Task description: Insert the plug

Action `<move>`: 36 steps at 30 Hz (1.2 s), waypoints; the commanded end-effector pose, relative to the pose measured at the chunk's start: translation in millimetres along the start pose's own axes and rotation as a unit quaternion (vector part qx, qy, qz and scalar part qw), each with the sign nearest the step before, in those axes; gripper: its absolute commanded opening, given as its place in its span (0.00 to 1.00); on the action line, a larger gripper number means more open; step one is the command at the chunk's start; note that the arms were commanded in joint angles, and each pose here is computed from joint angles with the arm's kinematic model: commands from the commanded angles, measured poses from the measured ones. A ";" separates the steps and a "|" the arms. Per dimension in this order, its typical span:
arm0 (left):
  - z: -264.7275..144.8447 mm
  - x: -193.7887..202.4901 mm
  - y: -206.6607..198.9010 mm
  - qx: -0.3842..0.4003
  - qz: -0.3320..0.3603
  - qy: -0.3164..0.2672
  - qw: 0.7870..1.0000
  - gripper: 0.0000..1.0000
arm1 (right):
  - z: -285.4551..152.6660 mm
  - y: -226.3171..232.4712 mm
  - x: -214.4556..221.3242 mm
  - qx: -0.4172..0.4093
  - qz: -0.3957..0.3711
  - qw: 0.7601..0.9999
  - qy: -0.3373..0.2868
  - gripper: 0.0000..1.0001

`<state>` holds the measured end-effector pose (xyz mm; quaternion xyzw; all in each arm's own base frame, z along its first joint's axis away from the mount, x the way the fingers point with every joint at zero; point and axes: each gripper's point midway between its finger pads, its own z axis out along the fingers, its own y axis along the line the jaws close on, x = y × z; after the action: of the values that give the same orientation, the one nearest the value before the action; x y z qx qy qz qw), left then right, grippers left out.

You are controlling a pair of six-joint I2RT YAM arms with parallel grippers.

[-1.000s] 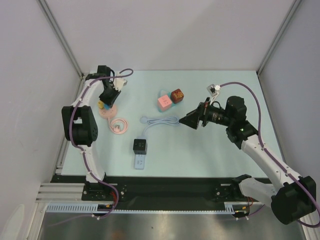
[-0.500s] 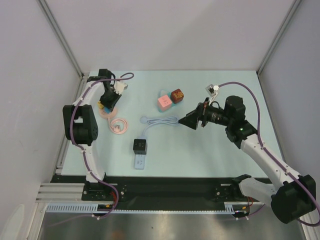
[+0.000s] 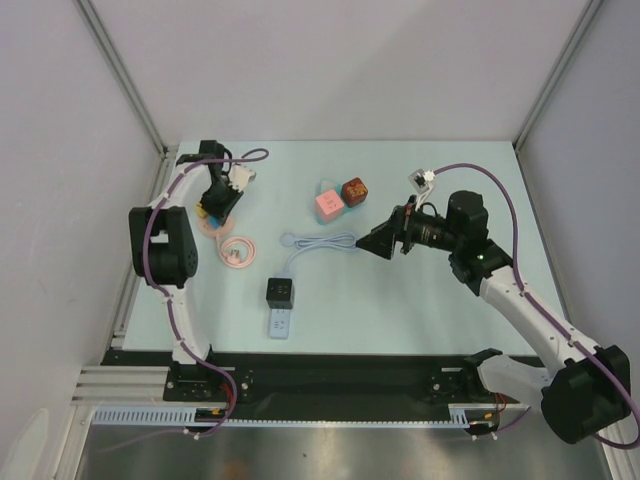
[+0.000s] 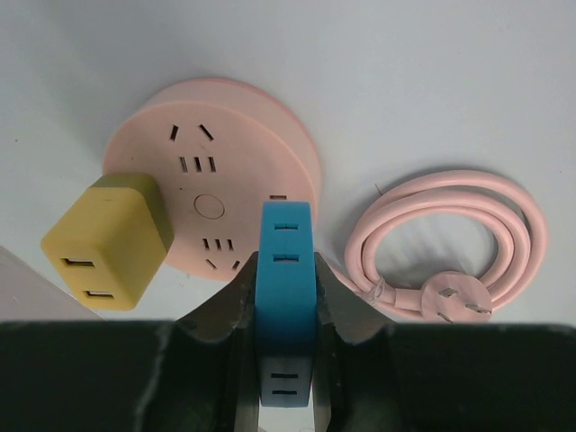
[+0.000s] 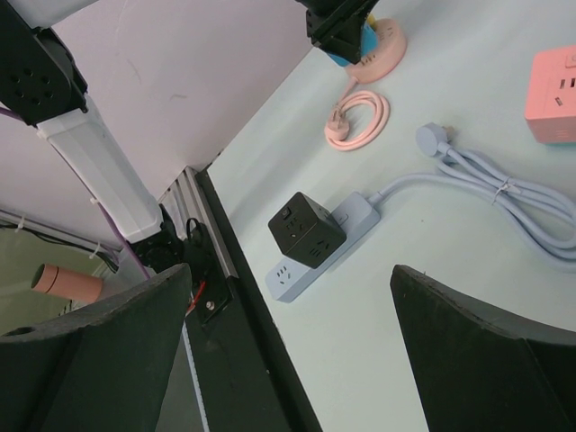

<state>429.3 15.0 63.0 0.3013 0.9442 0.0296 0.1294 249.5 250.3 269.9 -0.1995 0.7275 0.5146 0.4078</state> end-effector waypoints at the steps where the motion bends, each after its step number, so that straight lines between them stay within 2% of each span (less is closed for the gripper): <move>1: 3.3 -4.8 12.2 -0.012 0.005 -0.003 1.000 0.00 | 1.8 10.3 -17.3 -0.012 -0.029 0.999 -0.014 1.00; 10: 7.8 -14.8 14.2 -0.005 0.007 -0.013 1.000 0.00 | 4.3 5.0 -15.0 -0.006 -0.026 1.000 -0.012 1.00; 19: 26.2 -4.2 2.9 0.018 0.006 0.002 1.000 0.00 | 5.0 3.2 -14.3 -0.004 -0.025 1.000 -0.010 1.00; 36: 64.7 40.7 -21.8 0.039 -0.002 0.063 0.997 0.00 | 13.4 -7.2 -4.2 -0.007 -0.009 1.000 0.010 1.00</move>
<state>438.9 19.0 53.1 0.2988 0.9424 0.0444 0.1440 259.8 255.3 248.0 -0.1965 0.7451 0.5089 0.3836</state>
